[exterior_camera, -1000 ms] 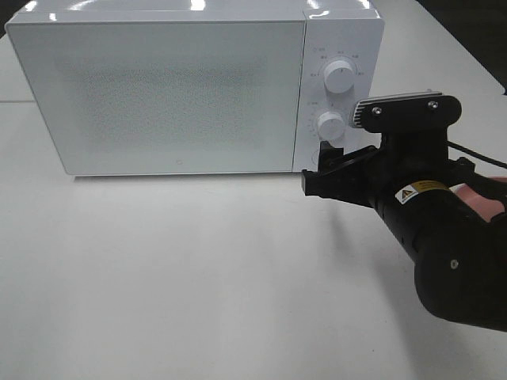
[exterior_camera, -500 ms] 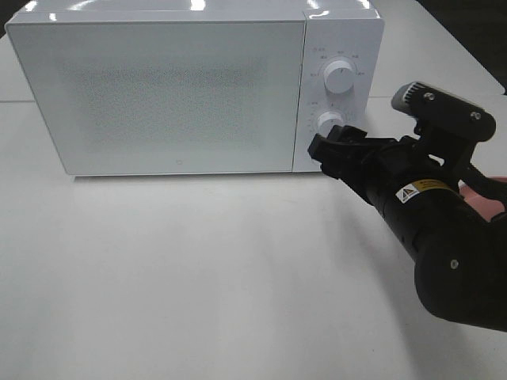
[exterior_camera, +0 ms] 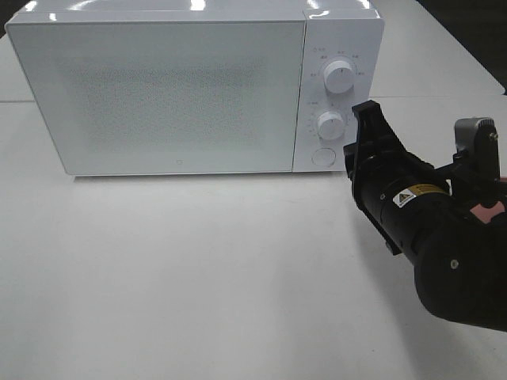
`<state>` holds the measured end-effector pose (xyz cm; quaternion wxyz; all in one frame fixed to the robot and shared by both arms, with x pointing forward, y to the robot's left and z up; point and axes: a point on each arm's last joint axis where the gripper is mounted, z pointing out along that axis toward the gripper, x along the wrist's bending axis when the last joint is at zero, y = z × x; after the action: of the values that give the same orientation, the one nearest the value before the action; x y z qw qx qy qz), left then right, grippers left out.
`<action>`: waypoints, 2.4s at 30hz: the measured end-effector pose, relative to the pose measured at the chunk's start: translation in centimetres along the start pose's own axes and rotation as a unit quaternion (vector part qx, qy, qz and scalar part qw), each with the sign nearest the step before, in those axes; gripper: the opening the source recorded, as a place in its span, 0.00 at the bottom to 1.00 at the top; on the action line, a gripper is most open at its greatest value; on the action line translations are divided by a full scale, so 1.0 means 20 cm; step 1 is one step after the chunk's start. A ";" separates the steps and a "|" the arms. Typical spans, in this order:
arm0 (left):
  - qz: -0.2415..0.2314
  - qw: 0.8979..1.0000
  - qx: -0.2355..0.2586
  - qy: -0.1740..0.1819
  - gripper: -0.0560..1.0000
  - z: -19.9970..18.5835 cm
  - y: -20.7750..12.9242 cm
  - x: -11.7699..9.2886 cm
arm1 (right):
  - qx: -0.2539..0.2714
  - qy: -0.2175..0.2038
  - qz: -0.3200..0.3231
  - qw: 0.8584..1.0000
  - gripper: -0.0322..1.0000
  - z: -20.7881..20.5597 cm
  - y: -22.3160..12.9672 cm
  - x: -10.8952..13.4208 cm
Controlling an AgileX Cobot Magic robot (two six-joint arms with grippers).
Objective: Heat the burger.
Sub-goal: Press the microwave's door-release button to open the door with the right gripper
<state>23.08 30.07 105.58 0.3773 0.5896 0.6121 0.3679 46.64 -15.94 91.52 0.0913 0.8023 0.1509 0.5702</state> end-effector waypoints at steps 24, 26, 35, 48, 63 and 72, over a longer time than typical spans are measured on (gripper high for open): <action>0.000 1.000 0.000 0.000 0.99 0.00 0.00 0.00 | 0.027 -0.074 0.097 0.992 0.03 0.04 -0.07 -0.12; 0.000 1.000 0.000 0.000 0.99 0.00 0.00 0.00 | 0.026 -0.075 0.100 0.992 0.03 0.06 -0.09 -0.12; 0.000 1.000 0.000 0.000 0.99 0.00 0.00 0.00 | 0.013 -0.069 0.110 0.991 0.03 0.20 -0.07 -0.11; 0.000 1.000 0.000 0.000 0.99 0.00 0.00 0.00 | 0.016 -0.067 0.133 0.989 0.03 0.40 -0.04 -0.14; 0.000 1.000 0.000 0.000 0.99 0.00 0.00 0.00 | 0.008 -0.061 0.157 0.986 0.03 0.57 0.00 -0.13; 0.000 1.000 0.000 0.000 0.99 0.00 0.00 0.00 | 0.017 -0.079 0.156 0.984 0.03 0.61 -0.02 -0.19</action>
<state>23.08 30.07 105.58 0.3773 0.5896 0.6121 0.3679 56.86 -16.52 83.89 -0.0015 0.8600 0.0258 0.5097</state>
